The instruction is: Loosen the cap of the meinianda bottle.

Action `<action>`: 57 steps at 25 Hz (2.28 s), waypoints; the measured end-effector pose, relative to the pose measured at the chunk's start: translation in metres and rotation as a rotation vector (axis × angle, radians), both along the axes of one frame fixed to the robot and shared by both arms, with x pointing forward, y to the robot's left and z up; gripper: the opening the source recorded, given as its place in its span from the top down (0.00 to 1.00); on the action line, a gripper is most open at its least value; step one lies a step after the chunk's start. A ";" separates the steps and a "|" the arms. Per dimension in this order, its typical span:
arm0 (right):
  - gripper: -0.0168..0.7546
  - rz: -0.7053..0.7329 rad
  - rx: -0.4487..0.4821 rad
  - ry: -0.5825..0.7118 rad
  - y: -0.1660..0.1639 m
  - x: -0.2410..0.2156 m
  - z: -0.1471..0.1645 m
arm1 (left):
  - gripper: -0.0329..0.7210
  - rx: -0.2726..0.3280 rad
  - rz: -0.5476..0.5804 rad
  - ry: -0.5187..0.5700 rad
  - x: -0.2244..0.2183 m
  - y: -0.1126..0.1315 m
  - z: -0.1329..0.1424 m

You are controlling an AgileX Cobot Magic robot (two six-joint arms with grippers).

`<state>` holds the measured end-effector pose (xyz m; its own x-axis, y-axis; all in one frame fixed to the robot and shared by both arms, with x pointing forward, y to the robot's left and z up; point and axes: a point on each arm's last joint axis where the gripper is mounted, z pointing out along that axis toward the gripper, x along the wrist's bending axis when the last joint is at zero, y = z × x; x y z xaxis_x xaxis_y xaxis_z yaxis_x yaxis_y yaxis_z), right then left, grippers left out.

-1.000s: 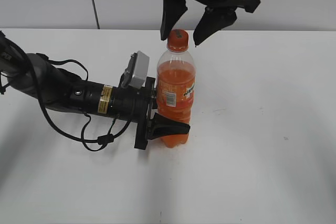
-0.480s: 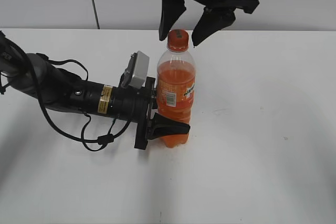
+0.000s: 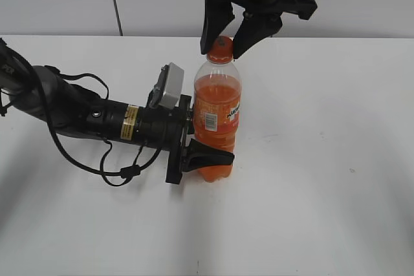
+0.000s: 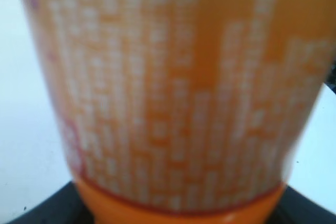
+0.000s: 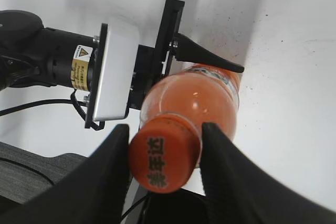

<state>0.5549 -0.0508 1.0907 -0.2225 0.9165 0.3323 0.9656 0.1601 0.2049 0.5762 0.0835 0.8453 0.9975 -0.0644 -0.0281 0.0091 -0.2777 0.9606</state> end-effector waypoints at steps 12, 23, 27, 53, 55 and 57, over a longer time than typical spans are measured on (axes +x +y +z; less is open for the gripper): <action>0.62 0.341 -0.046 -0.135 0.000 0.000 0.000 | 0.42 0.002 0.000 0.002 0.000 0.000 0.000; 0.62 0.928 -0.112 -0.368 0.002 -0.001 0.001 | 0.42 0.006 -0.015 -0.005 -0.001 0.001 0.000; 0.62 1.126 -0.138 -0.449 0.002 -0.001 0.001 | 0.42 0.006 -0.018 -0.006 -0.001 0.001 0.000; 0.62 1.830 -0.200 -0.747 0.004 -0.004 0.001 | 0.42 0.006 -0.031 -0.018 -0.002 0.001 -0.001; 0.62 1.832 -0.200 -0.749 0.004 -0.004 0.001 | 0.42 0.006 -0.030 -0.019 -0.002 0.001 -0.001; 0.62 1.824 -0.198 -0.745 0.004 -0.004 0.001 | 0.42 0.006 -0.030 -0.019 -0.002 0.001 -0.001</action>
<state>0.5513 -0.0469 1.0922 -0.7979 -0.5141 -0.3147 -0.5954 0.7539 0.2777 0.5746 0.0847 0.8448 0.9955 -0.0945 -0.0093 -0.0179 -0.2831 0.9589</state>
